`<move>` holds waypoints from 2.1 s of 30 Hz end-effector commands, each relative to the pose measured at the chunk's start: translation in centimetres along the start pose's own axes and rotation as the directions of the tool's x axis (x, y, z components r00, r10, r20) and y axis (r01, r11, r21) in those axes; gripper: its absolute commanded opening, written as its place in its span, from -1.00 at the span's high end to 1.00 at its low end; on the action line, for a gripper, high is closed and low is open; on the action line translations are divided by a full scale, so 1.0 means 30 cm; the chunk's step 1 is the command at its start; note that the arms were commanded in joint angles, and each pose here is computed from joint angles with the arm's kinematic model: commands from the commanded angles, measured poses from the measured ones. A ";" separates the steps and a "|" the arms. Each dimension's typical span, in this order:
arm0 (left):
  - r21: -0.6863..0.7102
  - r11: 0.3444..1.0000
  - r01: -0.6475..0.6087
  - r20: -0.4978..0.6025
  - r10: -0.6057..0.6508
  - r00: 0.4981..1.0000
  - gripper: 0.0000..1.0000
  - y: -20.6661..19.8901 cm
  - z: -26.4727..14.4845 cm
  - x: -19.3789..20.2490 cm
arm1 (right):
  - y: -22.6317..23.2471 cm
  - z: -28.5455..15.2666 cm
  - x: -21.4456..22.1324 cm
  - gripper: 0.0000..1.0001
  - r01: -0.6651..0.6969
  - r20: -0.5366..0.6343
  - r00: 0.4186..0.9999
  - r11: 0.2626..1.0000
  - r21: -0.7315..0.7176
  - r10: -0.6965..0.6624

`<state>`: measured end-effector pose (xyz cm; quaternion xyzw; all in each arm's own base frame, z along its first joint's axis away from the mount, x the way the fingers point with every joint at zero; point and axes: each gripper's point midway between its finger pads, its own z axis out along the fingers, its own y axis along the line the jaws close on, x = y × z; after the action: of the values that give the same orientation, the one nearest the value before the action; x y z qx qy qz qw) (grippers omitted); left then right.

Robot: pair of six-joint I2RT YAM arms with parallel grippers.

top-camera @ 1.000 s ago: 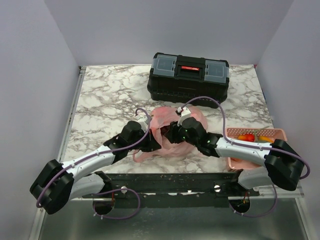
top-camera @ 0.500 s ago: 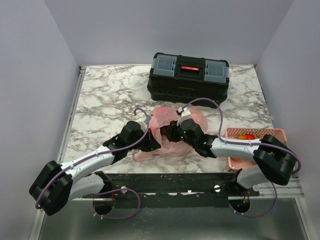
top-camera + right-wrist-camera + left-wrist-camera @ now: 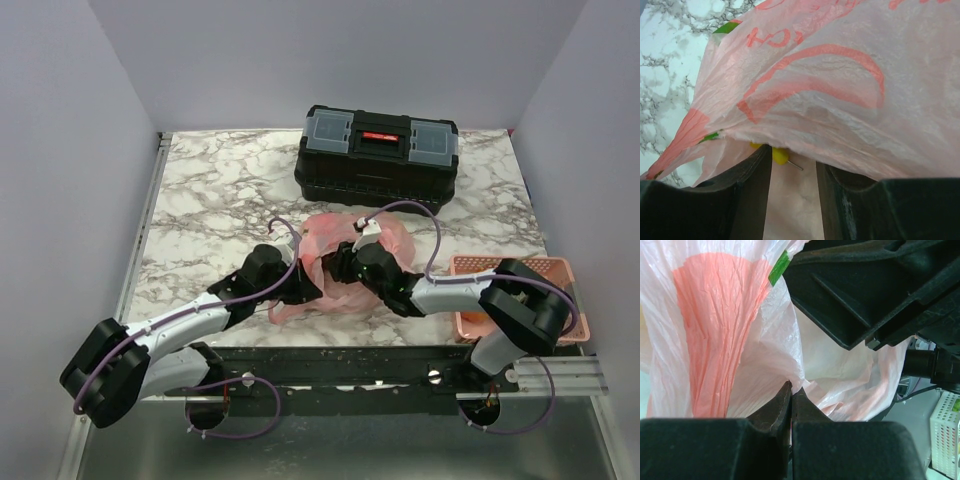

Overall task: Take the fake fruits out of the plastic bag
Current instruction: Take out the fake fruit from the plastic bag.

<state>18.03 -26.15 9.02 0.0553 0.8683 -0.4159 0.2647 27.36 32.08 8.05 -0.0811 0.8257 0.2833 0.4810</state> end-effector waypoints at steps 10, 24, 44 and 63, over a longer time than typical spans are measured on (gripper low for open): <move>0.027 1.000 0.007 -0.018 -0.007 1.000 1.00 -0.003 0.012 0.025 | 0.025 0.064 -0.058 0.10 -0.060 0.085 0.995 0.998 0.015 0.059; 0.019 1.000 0.006 -0.029 -0.006 1.000 1.00 0.006 0.017 0.037 | 0.005 0.110 -0.042 0.14 -0.065 0.088 0.994 0.996 0.061 0.060; -0.016 1.000 -0.014 -0.013 0.014 1.000 1.00 0.008 0.007 0.010 | 0.030 -0.045 -0.015 0.93 -0.041 0.009 0.999 0.998 -0.051 0.042; -0.034 0.999 -0.008 -0.040 0.006 0.999 1.00 0.026 0.022 0.026 | 0.164 -0.293 -0.175 0.98 -0.067 0.027 0.997 0.963 -0.261 0.077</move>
<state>17.57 -26.09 7.69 0.0577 0.8787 -0.4046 0.2466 22.38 30.91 16.05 -0.1015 0.7824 0.3951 0.4706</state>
